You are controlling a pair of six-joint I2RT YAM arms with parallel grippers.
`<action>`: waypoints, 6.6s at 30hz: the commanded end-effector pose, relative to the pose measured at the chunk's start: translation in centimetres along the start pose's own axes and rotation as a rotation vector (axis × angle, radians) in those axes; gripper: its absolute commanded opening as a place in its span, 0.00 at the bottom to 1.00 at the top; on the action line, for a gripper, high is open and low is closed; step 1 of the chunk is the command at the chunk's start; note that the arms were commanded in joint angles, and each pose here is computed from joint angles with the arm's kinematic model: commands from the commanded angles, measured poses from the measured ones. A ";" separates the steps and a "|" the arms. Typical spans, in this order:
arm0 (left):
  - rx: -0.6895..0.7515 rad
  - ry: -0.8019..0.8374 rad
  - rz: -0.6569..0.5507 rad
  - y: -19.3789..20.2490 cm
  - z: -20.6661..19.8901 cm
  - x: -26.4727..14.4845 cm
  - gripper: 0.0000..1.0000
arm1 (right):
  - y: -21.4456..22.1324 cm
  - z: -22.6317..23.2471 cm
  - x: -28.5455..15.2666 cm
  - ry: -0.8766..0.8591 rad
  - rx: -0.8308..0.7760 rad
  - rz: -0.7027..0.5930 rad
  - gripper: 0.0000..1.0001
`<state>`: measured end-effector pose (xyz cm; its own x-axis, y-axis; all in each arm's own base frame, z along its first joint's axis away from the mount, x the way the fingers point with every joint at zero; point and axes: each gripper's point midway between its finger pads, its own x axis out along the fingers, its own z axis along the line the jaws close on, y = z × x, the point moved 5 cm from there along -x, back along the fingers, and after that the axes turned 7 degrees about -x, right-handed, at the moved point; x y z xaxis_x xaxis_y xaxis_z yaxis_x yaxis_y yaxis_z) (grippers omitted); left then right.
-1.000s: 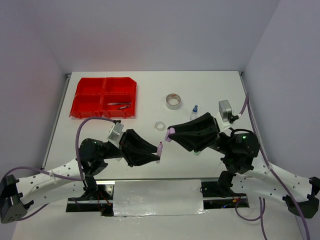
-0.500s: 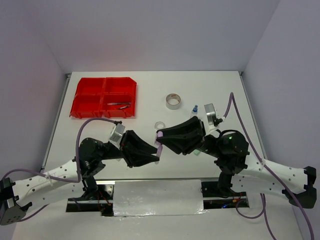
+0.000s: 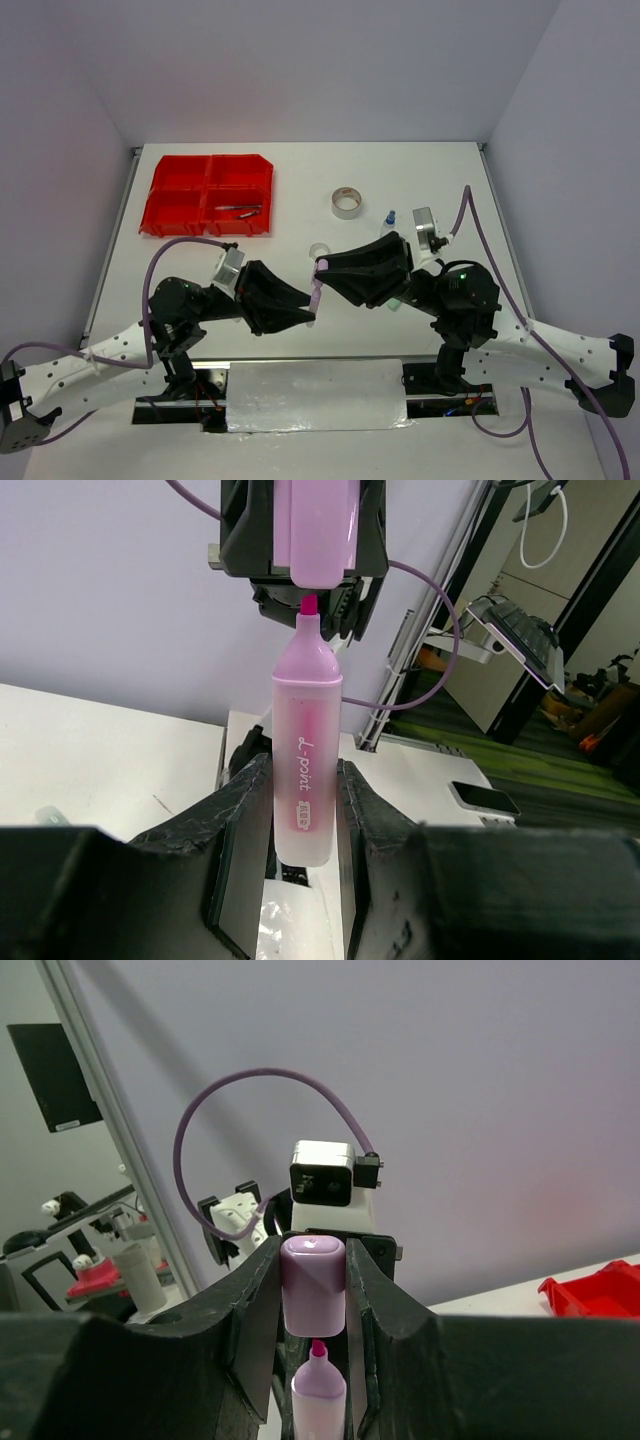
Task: Sort the stationery into containers
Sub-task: Close the pen cap on the pen.
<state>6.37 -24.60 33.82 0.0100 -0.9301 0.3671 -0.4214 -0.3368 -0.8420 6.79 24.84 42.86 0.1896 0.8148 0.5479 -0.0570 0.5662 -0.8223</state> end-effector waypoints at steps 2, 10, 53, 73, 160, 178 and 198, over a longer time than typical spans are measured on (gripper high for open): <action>0.088 0.035 -0.081 -2.8 -1.5 0.4 0.00 | 0.4 0.4 0.1 -0.028 0.006 0.008 0.00; 0.103 0.019 -0.089 -3.2 -1.7 0.2 0.00 | 1.5 0.1 -0.5 -0.008 0.016 0.019 0.00; 0.212 -0.055 -0.087 -4.4 -1.1 0.1 0.00 | 3.5 -0.1 -0.5 0.014 0.067 0.064 0.68; 0.180 -0.075 -0.116 -5.6 -1.4 0.6 0.05 | 4.7 0.1 -0.6 -0.016 0.004 0.097 0.18; 0.247 0.067 0.012 -5.4 -3.0 1.5 0.00 | 5.8 -0.3 -0.6 0.041 -0.085 0.277 0.00; 0.634 0.022 -0.029 -12.6 -4.9 2.8 0.00 | 19.1 -5.4 -5.8 0.281 0.282 0.606 0.00; 0.629 -0.018 -0.129 -15.3 -2.3 1.3 0.00 | 25.0 -5.4 -12.4 0.278 0.308 0.707 0.00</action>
<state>12.53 -21.40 33.13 0.2037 -0.9760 -0.0768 -0.2738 0.0185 -0.9616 11.24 27.67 29.25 0.3840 0.8434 0.3757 -0.2609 0.4894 -0.8321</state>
